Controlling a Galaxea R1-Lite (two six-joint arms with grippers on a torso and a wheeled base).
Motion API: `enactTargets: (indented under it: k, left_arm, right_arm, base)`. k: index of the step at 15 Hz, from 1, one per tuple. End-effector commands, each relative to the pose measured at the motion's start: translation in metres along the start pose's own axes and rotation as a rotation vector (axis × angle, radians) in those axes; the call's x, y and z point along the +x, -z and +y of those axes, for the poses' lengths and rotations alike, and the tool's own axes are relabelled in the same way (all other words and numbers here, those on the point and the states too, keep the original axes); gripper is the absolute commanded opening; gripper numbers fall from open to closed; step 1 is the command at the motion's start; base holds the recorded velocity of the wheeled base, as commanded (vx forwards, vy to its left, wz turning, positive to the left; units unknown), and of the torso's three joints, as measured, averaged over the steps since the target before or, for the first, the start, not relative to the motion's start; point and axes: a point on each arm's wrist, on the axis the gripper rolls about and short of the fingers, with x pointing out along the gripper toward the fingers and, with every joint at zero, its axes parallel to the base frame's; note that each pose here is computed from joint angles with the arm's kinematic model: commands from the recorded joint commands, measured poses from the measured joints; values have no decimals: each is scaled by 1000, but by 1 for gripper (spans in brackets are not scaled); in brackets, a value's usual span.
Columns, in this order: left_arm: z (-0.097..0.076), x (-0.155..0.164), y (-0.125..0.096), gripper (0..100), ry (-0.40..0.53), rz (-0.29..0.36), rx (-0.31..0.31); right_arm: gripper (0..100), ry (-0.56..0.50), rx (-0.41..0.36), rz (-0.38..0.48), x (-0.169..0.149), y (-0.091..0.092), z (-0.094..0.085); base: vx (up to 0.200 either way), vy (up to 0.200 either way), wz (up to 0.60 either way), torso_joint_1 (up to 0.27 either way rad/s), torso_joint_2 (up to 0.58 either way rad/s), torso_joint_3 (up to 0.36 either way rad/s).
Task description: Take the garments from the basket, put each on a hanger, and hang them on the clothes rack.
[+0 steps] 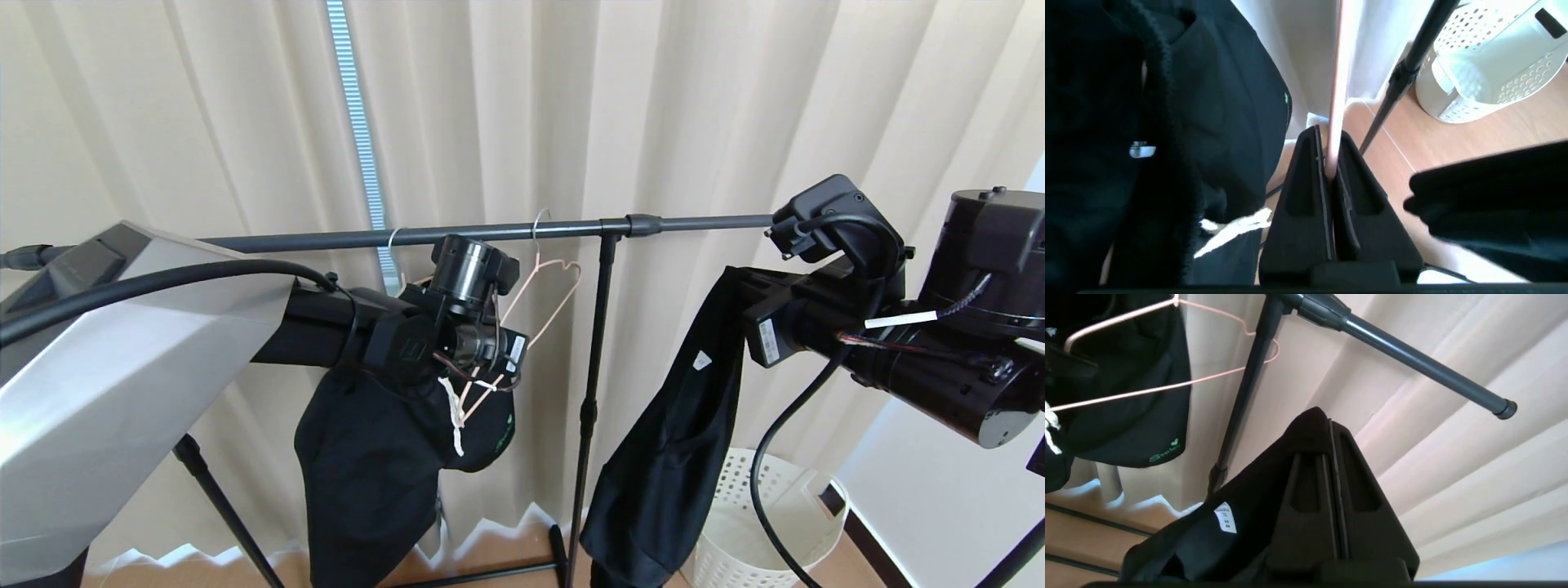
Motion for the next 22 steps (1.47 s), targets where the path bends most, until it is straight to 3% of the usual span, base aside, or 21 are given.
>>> enactTargets:
  k: [1, 7, 12, 13, 15, 17, 20, 21, 22]
  left_arm:
    - [3, -19, -4, 0, 1, -37, -5]
    - [-1, -69, 13, 0, 26, -96, 11]
    - [-5, -136, 49, 0, 69, -133, 38]
    - [3, -165, 70, 0, 75, -143, 35]
    - [8, -184, 91, 0, 76, -140, 38]
    - [15, -213, 128, 0, 98, -129, 81]
    - [21, -244, 177, 0, 279, -160, 109]
    - [20, -246, 183, 0, 334, -166, 133]
    - [20, -246, 183, 0, 334, -168, 144]
  right_arm:
    - [0, -1, -1, 1, 0, 0, 0]
    - [0, -1, -1, 1, 0, 0, 0]
    - [0, 1, 1, -4, -2, 0, -1]
    - [0, 0, 0, -1, -2, 0, -1]
    - [0, -1, -1, 1, -1, 1, 0]
    - [0, -4, -4, 10, 1, 2, 1]
    - [0, -7, -12, 35, 8, 8, 5]
    - [0, -9, -15, 45, 11, 10, 7]
    - [0, -8, -15, 47, 12, 10, 7]
  base:
    - [0, 0, 0, 0, 0, 0]
    - [0, 0, 0, 0, 0, 0]
    - [0, 0, 0, 0, 0, 0]
    - [0, 0, 0, 0, 0, 0]
    - [0, 0, 0, 0, 0, 0]
    - [0, 0, 0, 0, 0, 0]
    - [0, 0, 0, 0, 0, 0]
    - [0, 0, 0, 0, 0, 0]
    - [0, 0, 0, 0, 0, 0]
